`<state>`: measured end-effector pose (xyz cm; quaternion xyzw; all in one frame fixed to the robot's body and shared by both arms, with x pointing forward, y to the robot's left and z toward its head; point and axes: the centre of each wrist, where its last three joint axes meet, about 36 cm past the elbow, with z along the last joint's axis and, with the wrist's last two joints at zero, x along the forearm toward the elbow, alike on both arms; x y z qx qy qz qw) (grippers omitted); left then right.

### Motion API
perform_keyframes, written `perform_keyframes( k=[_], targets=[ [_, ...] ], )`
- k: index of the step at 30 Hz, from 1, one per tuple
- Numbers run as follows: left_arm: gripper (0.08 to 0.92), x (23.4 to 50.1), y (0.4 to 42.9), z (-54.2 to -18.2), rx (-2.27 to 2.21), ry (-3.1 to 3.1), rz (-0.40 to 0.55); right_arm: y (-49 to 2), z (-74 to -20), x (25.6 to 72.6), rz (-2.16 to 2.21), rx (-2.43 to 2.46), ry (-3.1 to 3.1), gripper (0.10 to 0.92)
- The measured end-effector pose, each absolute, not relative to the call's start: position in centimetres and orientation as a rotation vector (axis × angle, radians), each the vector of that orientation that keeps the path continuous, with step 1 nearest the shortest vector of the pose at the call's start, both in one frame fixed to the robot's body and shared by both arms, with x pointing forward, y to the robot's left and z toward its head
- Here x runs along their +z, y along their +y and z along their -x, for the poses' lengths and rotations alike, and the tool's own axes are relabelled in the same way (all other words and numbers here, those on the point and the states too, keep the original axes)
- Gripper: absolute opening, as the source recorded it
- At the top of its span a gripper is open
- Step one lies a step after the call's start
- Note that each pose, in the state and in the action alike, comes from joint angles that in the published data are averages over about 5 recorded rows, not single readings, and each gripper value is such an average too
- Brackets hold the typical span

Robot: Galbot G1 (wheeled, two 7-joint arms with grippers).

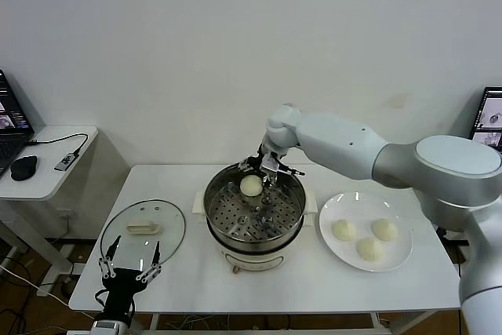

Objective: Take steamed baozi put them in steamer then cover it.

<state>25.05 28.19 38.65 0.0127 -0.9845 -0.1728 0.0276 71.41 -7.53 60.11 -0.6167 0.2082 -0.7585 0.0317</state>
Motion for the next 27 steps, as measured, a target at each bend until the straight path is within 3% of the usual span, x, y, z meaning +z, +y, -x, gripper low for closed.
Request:
perform_keyframes(
  k=[7, 14, 20, 27],
  targets=[
    [0.823, 39.1, 28.2, -25.2, -0.545, -3.048, -0.020, -9.9, -69.8, 65.4, 1.907, -2.422, 0.900, 0.823],
    [0.823, 39.2, 28.3, -25.6, -0.554, -3.052, 0.009, -15.9, -67.2, 69.3, 1.927, -2.478, 1.318, 0.823],
    [0.823, 39.0, 28.2, -25.9, -0.559, -3.051, 0.034, -22.8, -64.2, 69.5, 1.931, -2.446, 1.714, 0.823],
    [0.823, 38.4, 28.3, -25.9, -0.572, -3.036, 0.052, -30.2, -61.1, 66.6, 1.923, -2.395, 2.050, 0.823]
  ],
)
